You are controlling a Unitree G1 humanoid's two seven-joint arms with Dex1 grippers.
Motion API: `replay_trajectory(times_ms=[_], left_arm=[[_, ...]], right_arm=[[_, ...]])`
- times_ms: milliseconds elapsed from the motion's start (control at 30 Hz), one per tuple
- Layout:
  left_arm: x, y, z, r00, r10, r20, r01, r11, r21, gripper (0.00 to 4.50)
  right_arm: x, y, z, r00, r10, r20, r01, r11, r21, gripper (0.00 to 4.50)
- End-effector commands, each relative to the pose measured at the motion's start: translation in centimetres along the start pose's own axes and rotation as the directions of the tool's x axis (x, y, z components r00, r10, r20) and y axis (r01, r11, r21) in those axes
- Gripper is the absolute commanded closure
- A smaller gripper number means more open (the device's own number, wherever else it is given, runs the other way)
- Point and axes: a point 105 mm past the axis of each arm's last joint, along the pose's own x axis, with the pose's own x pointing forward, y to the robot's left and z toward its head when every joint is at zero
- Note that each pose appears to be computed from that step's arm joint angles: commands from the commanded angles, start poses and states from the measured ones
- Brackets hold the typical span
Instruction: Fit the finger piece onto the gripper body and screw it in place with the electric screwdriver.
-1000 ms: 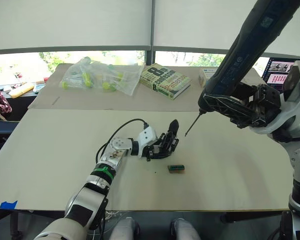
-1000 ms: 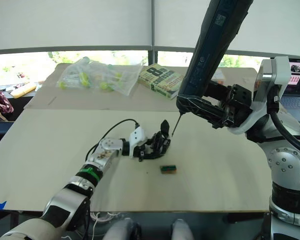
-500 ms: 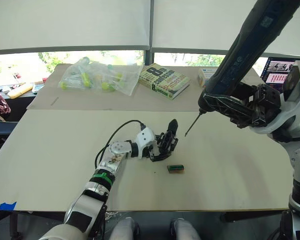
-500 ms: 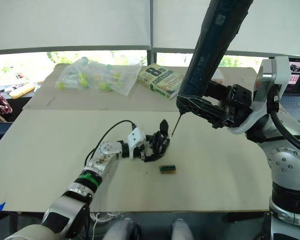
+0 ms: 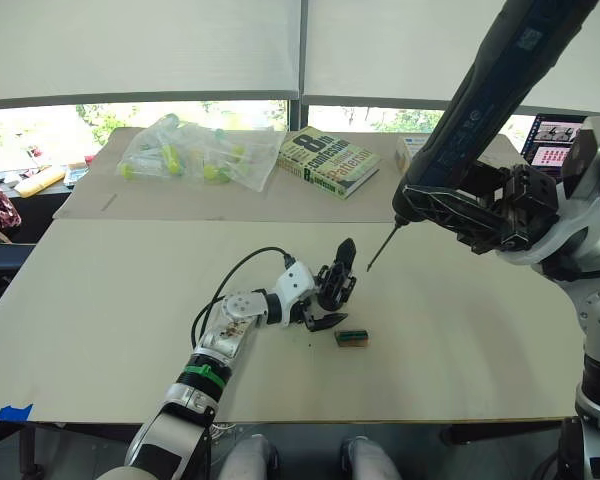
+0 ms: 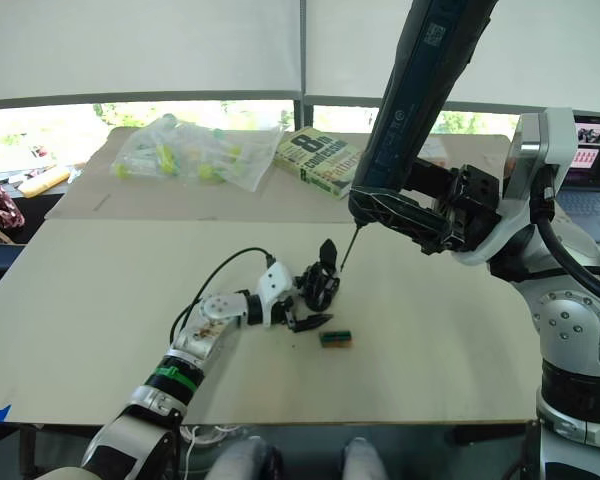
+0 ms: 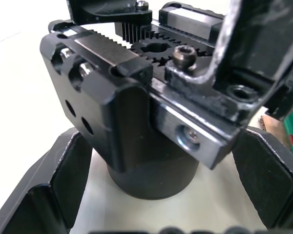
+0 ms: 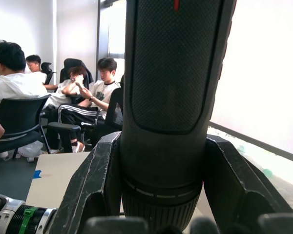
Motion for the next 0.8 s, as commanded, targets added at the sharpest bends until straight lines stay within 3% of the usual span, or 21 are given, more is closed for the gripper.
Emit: replay_trajectory(times_ms=[33,133,233,500,800], left_arm=[[-0.2,-0.5,-1.0,1.0,-0.004,-0.023,0.003,0.999,-0.038,0.04],[-0.2,-0.5,-1.1,1.0,-0.005,-0.026,0.004,0.999,-0.042,0.81],[-0.2,-0.7,-1.2,0.999,-0.023,-0.031,0.022,0.999,-0.045,2.18],[-0.1,-0.7,-1.3,0.999,-0.031,-0.031,0.03,0.998,-0.049,2.2],[-0.2,-0.7,-1.3,0.999,-0.032,-0.033,0.03,0.998,-0.049,2.2]], right_arm=[[0.3,0.4,1.4,0.999,0.026,0.038,-0.025,0.999,-0.04,2.55],[0.5,0.4,1.5,0.999,0.032,0.043,-0.03,0.999,-0.04,2.55],[1.1,0.5,1.7,0.997,0.057,0.051,-0.055,0.998,-0.043,2.55],[4.2,0.3,2.6,0.986,0.14,0.094,-0.137,0.99,-0.036,2.55],[6.2,0.5,0.7,0.98,0.182,0.081,-0.18,0.983,-0.031,2.55]])
